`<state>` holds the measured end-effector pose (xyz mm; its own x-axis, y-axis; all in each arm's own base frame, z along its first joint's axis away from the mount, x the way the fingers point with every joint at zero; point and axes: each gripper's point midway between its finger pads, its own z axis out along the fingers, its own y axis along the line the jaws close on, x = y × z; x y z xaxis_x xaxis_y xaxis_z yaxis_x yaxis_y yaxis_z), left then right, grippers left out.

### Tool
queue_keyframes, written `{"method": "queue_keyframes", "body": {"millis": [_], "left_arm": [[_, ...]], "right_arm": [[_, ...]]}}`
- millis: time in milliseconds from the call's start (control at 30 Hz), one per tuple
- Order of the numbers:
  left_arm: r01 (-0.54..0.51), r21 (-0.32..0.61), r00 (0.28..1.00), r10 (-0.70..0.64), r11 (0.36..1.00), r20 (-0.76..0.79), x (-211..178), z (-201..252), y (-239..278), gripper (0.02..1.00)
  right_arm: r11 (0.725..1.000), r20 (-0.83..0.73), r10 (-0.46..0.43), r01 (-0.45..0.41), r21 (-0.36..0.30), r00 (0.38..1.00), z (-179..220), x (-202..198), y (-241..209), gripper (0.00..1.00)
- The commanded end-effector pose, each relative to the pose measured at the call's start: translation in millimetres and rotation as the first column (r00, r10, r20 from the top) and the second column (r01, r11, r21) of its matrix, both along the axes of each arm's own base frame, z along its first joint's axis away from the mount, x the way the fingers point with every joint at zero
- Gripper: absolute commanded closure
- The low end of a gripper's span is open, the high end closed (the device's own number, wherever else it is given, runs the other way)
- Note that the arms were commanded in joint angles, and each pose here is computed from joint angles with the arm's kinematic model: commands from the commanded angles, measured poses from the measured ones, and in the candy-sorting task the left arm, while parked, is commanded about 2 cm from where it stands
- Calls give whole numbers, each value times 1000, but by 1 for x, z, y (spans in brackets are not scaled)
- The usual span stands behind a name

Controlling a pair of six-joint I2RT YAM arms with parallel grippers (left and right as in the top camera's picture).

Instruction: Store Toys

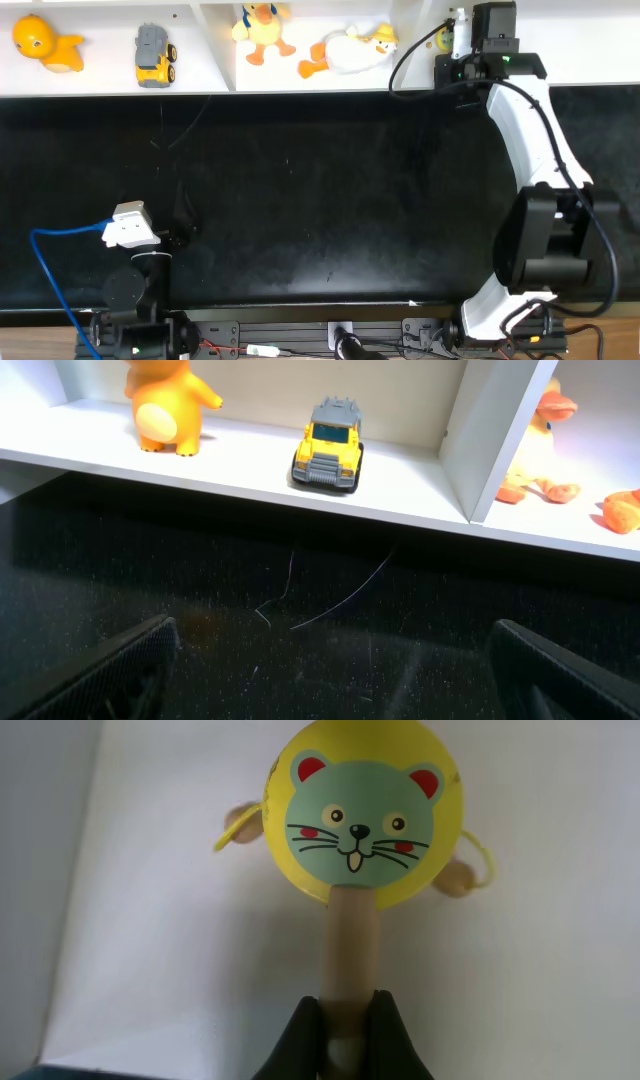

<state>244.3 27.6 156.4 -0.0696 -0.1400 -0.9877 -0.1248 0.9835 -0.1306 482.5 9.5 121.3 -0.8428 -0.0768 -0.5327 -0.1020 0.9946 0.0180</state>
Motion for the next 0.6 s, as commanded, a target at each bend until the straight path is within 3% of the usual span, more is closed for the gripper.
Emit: {"method": "queue_keyframes", "body": {"millis": [33,133,367,600], "left_arm": [[1,-3,1000,-1,1000,8,0,0,0,20],[1,-3,1000,-1,1000,8,0,0,0,20],[1,-3,1000,-1,1000,8,0,0,0,20],[1,-3,1000,-1,1000,8,0,0,0,20]], "right_arm": [[1000,30,5,-5,-4,1000,9,8,-2,654],[1000,30,4,-4,-5,1000,9,8,-2,474],[1000,18,-14,14,7,1000,10,6,-2,340],[999,4,-38,38,28,999,35,-2,0,316]]}}
